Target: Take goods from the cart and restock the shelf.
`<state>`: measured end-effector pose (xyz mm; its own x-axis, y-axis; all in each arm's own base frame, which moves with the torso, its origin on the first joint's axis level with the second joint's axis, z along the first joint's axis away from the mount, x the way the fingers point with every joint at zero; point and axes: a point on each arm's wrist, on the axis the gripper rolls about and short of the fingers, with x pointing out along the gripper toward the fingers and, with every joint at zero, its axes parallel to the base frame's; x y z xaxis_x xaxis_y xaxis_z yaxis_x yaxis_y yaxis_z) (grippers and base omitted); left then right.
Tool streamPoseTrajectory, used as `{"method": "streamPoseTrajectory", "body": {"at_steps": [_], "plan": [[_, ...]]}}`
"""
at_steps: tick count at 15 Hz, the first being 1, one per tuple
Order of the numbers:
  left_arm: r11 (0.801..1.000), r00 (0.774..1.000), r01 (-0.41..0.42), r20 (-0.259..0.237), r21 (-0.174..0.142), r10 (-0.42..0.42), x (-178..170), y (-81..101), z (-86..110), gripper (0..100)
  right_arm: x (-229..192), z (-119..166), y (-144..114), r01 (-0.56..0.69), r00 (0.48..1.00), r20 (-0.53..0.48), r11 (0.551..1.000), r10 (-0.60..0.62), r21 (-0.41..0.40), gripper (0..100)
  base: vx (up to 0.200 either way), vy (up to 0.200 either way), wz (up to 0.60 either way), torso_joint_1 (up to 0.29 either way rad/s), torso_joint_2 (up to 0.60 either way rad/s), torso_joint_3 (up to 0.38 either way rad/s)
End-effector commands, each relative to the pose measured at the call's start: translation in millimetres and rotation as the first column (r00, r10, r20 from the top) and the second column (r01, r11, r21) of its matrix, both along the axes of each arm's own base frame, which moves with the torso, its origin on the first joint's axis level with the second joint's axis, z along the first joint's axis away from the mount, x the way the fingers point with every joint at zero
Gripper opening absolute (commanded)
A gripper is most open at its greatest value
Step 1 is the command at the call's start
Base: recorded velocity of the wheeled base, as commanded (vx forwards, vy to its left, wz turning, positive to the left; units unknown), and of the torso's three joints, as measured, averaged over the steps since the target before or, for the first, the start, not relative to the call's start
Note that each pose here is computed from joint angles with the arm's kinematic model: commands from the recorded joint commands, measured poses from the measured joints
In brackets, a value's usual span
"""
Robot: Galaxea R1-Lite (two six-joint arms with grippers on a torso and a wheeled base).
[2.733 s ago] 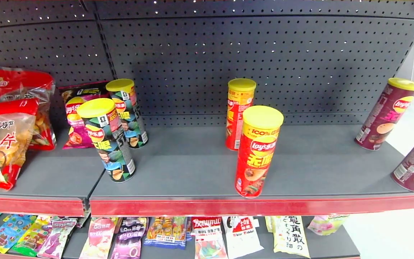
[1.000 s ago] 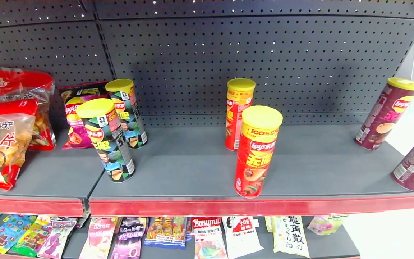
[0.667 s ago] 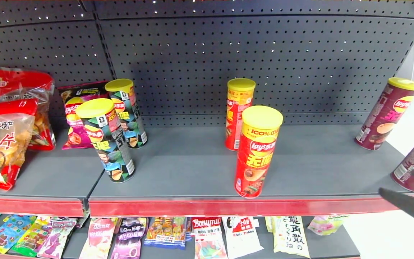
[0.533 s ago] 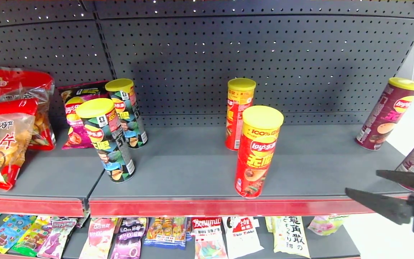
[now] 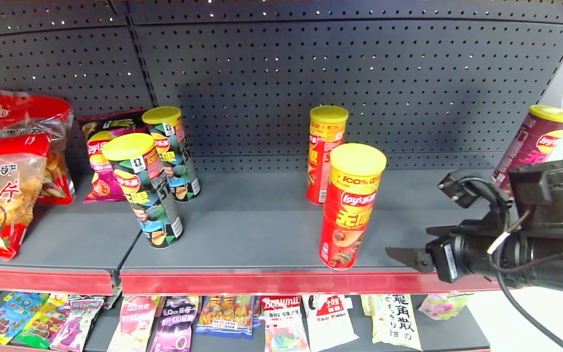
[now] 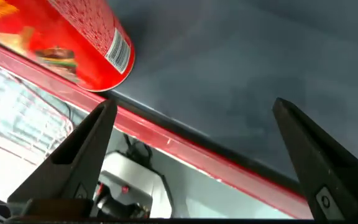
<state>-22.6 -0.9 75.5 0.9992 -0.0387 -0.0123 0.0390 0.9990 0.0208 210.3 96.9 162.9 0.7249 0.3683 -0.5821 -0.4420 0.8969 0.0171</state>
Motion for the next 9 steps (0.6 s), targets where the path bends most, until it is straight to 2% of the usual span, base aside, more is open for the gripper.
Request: {"method": "streamPoseTrajectory", "body": {"at_steps": [1, 4, 9], "plan": [[1.0, 1.0, 0.0, -0.001, 0.0, 0.0, 0, 0.0, 0.0, 100, 11, -14, 8, -0.012, 0.999, -0.048, 1.0, 0.011, -0.023, 100, 0.0, 0.0, 0.0, 0.0, 0.0, 0.0], [1.0, 1.0, 0.0, -0.001, 0.0, 0.0, 0, 0.0, 0.0, 100, 22, -22, 14, 0.018, 0.999, -0.051, 0.998, -0.021, -0.057, 100, 0.0, 0.0, 0.0, 0.0, 0.0, 0.0], [1.0, 1.0, 0.0, -0.001, 0.0, 0.0, 0, 0.0, 0.0, 100, 39, -27, 22, 0.017, 0.999, -0.048, 0.998, -0.019, -0.058, 100, 0.0, 0.0, 0.0, 0.0, 0.0, 0.0]]}}
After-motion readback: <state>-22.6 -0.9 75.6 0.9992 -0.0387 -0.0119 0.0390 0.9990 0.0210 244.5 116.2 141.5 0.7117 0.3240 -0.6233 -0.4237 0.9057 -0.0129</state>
